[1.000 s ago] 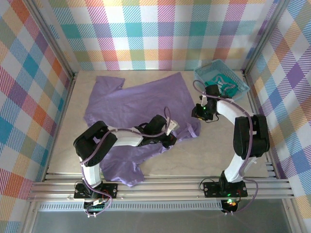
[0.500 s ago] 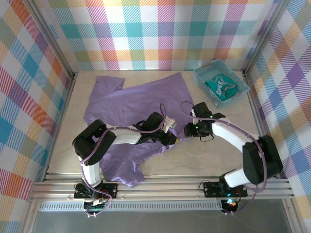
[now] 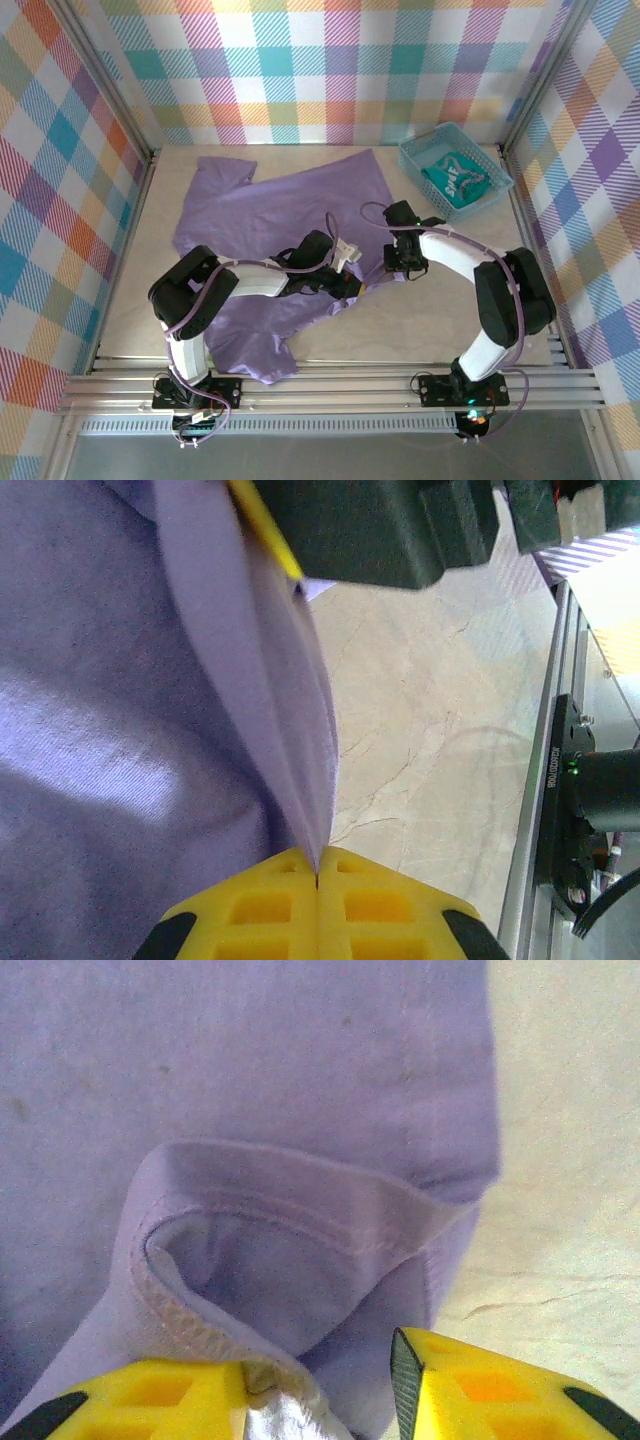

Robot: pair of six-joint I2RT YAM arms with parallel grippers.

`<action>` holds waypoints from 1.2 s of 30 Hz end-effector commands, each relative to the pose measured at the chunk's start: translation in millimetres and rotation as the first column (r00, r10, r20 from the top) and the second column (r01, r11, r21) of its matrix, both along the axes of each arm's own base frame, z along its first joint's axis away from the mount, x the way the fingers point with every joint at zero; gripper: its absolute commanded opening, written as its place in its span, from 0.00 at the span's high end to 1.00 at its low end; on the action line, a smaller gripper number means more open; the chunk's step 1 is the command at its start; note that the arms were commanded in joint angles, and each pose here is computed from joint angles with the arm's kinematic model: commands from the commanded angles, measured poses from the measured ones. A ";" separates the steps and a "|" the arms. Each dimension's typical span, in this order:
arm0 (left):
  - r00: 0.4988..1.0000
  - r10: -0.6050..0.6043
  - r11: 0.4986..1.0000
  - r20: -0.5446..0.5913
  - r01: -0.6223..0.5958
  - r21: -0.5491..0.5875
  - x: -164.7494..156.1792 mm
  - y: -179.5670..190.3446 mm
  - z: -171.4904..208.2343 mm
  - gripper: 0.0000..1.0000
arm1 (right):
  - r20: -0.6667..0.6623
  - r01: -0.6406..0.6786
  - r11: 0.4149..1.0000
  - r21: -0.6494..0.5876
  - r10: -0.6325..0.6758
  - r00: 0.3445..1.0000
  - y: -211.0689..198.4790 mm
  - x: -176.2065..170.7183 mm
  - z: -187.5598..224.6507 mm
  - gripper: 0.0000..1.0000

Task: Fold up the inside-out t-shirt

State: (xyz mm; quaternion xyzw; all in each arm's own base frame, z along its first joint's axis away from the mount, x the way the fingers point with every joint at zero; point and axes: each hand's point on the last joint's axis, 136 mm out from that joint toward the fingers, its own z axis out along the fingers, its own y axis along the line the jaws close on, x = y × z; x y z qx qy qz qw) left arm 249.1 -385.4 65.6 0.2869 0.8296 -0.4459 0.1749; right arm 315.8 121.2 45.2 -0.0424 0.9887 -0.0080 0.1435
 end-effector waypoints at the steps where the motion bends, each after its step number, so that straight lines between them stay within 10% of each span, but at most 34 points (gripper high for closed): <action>1: 1.000 -0.003 1.000 -0.023 0.003 -0.007 -0.9 4.0 -5.1 1.00 | 0.020 0.005 0.992 -0.130 -0.002 1.000 -24.0 7.3 10.1 0.63; 26: 0.999 -0.002 1.000 -0.035 0.003 0.011 0.2 4.4 -10.4 1.00 | -0.047 -0.039 0.995 0.091 0.043 0.998 -1.4 -4.1 2.3 0.98; 36: 0.998 0.042 0.999 -0.051 -0.042 0.016 10.3 7.6 -11.8 1.00 | -0.003 -0.094 0.836 0.541 0.114 0.994 29.5 -33.3 68.9 1.00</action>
